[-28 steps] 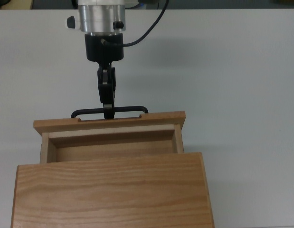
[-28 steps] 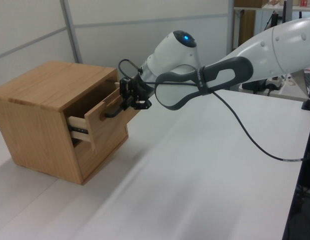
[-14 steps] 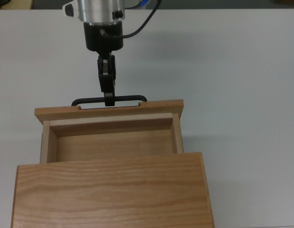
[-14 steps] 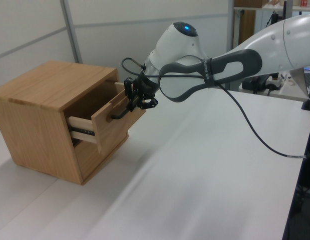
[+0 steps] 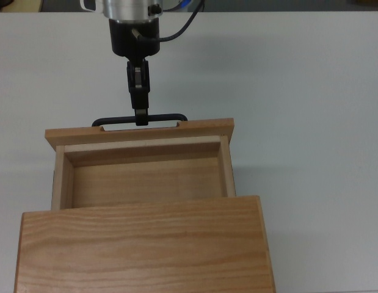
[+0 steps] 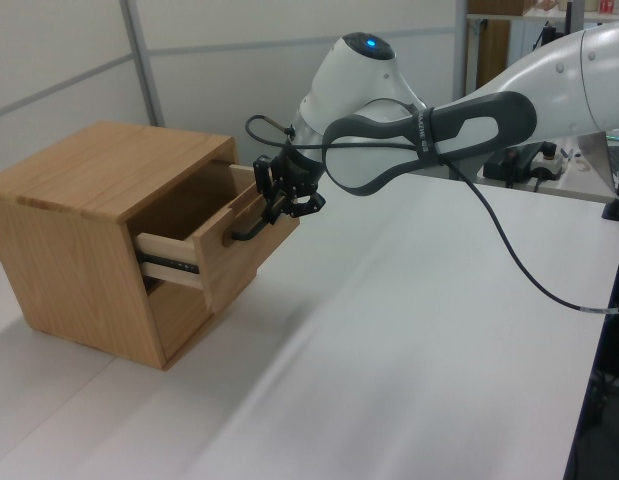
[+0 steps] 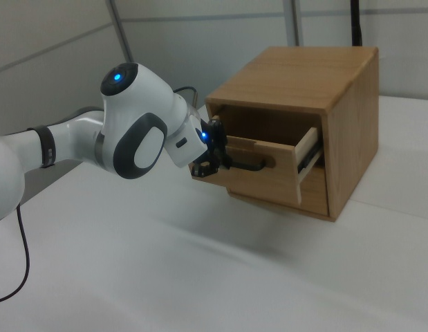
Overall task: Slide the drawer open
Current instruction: 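Pull the handle outward, sliding the upper drawer out of the cabinet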
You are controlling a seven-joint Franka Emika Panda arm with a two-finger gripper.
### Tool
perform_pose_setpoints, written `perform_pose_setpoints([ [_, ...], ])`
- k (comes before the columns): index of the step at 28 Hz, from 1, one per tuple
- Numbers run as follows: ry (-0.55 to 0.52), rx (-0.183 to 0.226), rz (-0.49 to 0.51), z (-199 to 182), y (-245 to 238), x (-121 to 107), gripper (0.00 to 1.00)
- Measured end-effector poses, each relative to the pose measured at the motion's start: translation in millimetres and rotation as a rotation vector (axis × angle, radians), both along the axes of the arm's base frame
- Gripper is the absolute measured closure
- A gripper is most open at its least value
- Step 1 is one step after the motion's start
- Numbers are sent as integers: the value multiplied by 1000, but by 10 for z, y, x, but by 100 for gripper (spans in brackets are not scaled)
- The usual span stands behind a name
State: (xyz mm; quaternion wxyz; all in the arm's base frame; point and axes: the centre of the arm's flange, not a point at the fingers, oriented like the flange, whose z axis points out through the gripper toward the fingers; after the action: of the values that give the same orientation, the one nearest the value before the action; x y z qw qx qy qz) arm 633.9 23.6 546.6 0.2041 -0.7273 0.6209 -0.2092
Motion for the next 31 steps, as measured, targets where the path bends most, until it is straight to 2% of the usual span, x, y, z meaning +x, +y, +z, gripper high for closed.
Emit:
perform_pose_setpoints([
  [9,57,-30,12,23,4,-72,84],
  [14,129,-47,16,-49,0,-119,84],
  [31,249,-52,11,42,-39,-228,84],
])
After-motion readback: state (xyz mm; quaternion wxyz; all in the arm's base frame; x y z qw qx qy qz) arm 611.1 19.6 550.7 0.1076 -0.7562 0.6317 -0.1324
